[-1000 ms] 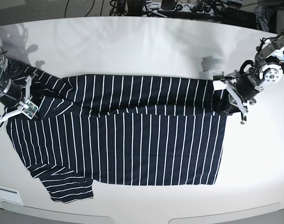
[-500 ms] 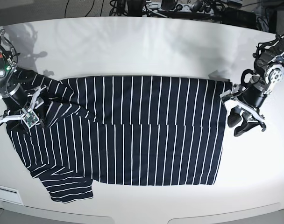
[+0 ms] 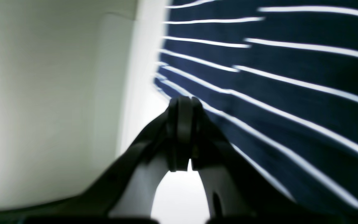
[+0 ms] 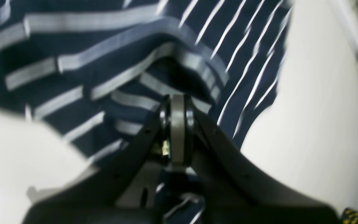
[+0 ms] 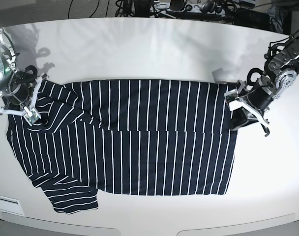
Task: Fold the T-shirt properly
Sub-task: 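Regrasp the shirt edge with both grippers near the fold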
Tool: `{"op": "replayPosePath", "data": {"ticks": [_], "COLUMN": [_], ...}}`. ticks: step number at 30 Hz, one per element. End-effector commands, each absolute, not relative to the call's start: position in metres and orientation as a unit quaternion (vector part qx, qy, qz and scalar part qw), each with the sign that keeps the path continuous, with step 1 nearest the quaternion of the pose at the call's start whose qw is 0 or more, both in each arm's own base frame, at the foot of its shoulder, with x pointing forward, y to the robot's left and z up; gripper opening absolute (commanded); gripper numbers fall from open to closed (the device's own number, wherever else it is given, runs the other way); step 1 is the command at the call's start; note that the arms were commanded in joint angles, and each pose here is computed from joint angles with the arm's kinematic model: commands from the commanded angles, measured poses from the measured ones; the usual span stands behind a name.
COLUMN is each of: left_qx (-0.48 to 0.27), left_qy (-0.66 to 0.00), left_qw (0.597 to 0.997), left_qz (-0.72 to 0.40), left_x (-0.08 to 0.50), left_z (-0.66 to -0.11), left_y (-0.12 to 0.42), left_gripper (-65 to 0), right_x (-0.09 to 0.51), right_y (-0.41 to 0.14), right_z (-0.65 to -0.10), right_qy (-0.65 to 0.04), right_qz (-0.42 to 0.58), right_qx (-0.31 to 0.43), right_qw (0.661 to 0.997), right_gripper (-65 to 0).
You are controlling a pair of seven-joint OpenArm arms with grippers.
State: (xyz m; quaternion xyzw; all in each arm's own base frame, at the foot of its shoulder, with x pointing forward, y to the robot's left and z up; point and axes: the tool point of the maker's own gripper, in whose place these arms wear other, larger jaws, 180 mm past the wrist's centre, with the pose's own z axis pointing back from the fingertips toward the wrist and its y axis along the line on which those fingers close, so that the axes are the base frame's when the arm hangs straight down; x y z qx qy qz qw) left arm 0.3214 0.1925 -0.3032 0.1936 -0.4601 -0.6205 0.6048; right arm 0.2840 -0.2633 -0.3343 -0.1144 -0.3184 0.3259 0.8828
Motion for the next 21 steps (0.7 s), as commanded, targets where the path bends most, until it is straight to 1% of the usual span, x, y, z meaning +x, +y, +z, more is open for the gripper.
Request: {"op": "replayPosePath", "data": {"ticks": [1, 5, 7, 11, 13, 16, 19, 21], "left_qx": [0.199, 0.149, 0.131, 0.123, 0.123, 0.117, 0.114, 0.109], "left_qy": [-0.471, -0.461, -0.458, -0.454, -0.449, -0.434, -0.414, -0.396], "left_qw": [0.597, 0.619, 0.628, 0.644, 0.651, 0.655, 0.657, 0.657], "left_qz": [-0.618, -0.619, -0.616, -0.603, -0.599, -0.607, -0.620, -0.632], "left_x": [0.329, 0.329, 0.334, 0.346, 0.349, 0.346, 0.339, 0.334], "left_z": [-0.291, -0.304, -0.311, -0.327, -0.335, -0.342, -0.346, -0.349], "left_y": [0.193, 0.174, 0.166, 0.160, 0.161, 0.164, 0.172, 0.178], "left_gripper": [-65.0, -65.0, -65.0, -65.0, -65.0, -65.0, -65.0, -65.0], "right_x": [0.287, 0.276, 0.274, 0.269, 0.263, 0.262, 0.267, 0.267], "right_y": [-0.267, -0.263, -0.270, -0.284, -0.291, -0.314, -0.335, -0.341], "right_z": [-0.325, -0.337, -0.347, -0.380, -0.398, -0.409, -0.402, -0.399], "right_qy": [-0.326, -0.323, -0.317, -0.306, -0.283, -0.256, -0.255, -0.250], "right_qz": [0.332, 0.333, 0.324, 0.297, 0.291, 0.297, 0.292, 0.290], "right_qx": [-0.122, -0.106, -0.109, -0.089, -0.080, -0.112, -0.155, -0.165], "right_qw": [0.877, 0.879, 0.885, 0.900, 0.910, 0.913, 0.909, 0.909], "right_gripper": [-65.0, -65.0, -65.0, -65.0, -65.0, -65.0, -65.0, -65.0]}}
